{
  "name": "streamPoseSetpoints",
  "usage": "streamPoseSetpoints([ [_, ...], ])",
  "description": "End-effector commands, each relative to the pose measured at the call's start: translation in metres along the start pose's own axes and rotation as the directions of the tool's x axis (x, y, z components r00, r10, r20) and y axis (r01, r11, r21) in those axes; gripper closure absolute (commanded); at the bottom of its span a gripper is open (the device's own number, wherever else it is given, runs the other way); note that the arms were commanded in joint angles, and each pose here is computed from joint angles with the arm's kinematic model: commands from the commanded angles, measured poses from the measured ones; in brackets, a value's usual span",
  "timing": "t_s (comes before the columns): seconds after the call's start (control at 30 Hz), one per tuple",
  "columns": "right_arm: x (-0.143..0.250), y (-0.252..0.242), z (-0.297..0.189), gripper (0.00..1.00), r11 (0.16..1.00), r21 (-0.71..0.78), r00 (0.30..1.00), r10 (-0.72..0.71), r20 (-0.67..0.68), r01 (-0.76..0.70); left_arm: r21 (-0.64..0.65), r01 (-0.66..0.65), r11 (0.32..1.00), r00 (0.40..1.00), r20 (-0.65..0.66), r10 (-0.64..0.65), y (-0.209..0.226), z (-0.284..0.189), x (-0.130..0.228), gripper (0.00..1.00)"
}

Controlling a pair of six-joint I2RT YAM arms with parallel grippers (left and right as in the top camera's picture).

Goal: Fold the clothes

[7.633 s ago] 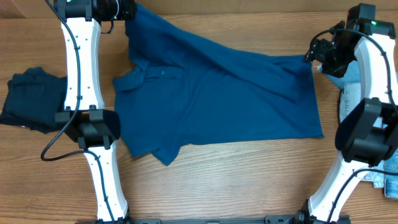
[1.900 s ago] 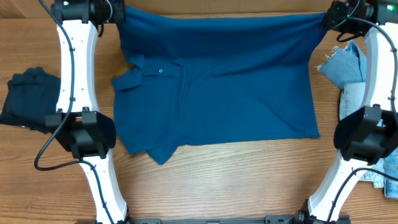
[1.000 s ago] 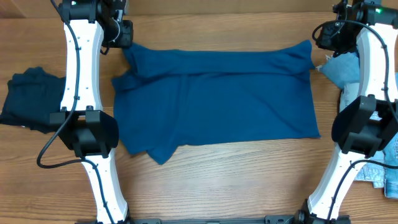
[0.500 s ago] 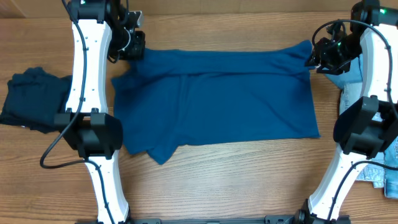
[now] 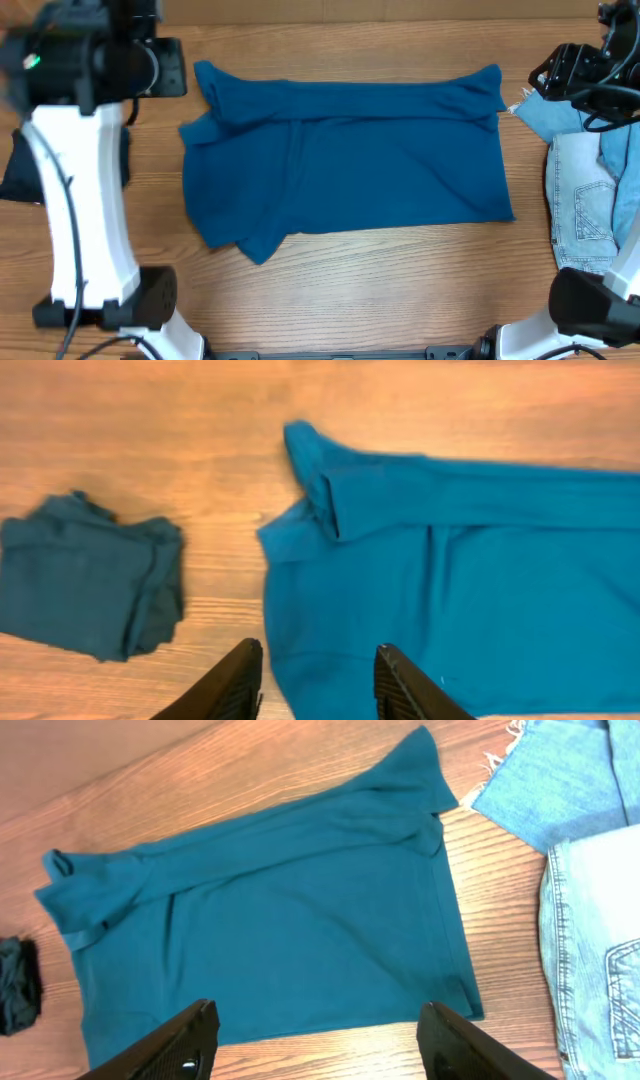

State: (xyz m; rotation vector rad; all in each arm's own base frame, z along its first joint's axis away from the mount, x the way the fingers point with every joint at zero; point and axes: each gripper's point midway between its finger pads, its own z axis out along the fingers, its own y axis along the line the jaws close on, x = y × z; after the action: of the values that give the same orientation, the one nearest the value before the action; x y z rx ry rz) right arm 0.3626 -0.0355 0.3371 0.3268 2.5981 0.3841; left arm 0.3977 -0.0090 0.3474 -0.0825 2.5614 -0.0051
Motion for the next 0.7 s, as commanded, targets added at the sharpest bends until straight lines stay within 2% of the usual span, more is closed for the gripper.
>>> streamPoseSetpoints([
  [0.0,0.004,0.004,0.013,0.29,1.0,-0.001,0.999,-0.022,-0.033,0.021,-0.022,0.024,0.999,0.985,-0.171,-0.027,0.001,0.088,0.011,0.57],
  [0.1,0.007,0.011,0.022,0.22,0.999,-0.012,0.997,-0.051,-0.049,0.051,-0.05,0.083,0.995,0.962,-0.258,-0.093,0.009,0.148,0.02,0.49],
  [0.27,0.005,0.011,0.032,0.2,0.998,-0.015,0.997,-0.059,-0.049,0.058,0.019,0.118,0.993,0.933,-0.344,-0.104,0.0,0.224,0.032,0.47],
  [0.47,0.003,0.011,0.034,0.2,0.998,-0.015,0.997,-0.06,-0.045,0.06,0.122,0.138,0.983,0.955,-0.28,-0.099,-0.018,0.257,0.014,0.43],
  [0.67,0.001,0.011,0.034,0.2,0.998,-0.016,0.997,-0.062,-0.037,0.062,0.121,0.155,0.98,0.934,-0.341,-0.106,-0.02,0.287,0.032,0.44],
])
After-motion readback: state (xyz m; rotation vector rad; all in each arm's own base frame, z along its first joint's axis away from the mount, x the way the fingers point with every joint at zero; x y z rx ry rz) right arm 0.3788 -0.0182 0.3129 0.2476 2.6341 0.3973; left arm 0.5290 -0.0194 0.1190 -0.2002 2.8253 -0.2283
